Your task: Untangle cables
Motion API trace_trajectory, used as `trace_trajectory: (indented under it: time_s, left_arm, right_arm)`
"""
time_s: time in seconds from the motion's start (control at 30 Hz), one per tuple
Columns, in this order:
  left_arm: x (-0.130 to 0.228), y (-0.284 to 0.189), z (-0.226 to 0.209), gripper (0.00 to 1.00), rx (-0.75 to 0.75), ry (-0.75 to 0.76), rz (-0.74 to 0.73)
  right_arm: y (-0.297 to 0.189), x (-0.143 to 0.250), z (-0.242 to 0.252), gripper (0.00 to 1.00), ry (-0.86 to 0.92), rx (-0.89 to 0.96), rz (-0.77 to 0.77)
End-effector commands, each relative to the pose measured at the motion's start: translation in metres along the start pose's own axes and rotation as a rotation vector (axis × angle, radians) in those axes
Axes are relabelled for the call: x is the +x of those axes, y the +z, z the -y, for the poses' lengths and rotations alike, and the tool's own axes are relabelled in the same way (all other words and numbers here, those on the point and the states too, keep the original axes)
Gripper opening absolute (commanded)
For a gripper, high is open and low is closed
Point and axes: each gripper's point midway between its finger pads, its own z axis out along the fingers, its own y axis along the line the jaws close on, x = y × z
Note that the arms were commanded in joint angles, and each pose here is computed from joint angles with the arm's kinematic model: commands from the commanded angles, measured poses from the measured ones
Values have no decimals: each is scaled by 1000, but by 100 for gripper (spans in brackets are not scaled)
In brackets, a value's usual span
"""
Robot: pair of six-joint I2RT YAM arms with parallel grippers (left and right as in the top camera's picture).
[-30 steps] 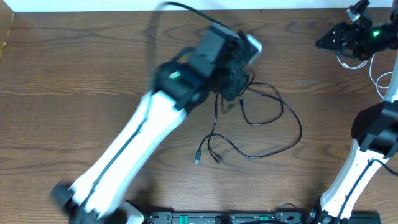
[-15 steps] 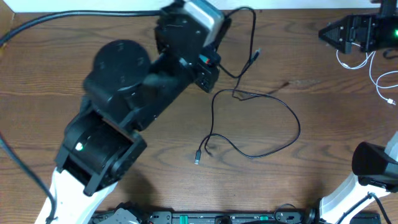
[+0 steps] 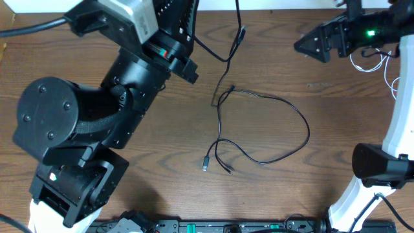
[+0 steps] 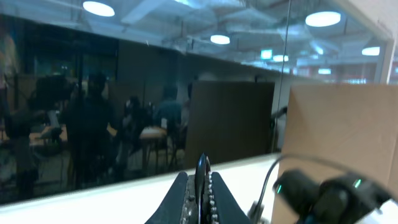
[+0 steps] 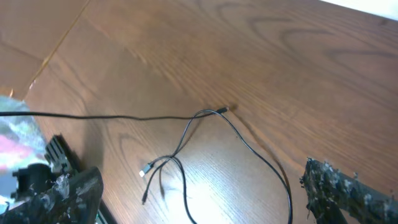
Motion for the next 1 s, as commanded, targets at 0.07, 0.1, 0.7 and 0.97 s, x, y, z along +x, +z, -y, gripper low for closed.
trace_trajectory:
  time_s: [0.07, 0.1, 0.7, 0.97]
  left_arm:
    - [-41, -18, -2, 7, -15, -86, 133]
    - [-47, -21, -1, 7, -10, -107, 152]
    - [-54, -34, 0, 8, -1, -215, 154]
    - [-49, -32, 0, 7, -4, -215, 139]
  right_arm:
    - [47, 17, 3, 99, -26, -85, -114]
    - [58, 22, 3, 99, -27, -104, -139]
    - [132, 26, -116, 99, -485, -712, 58]
    - [138, 10, -175, 99, -615, -886, 204]
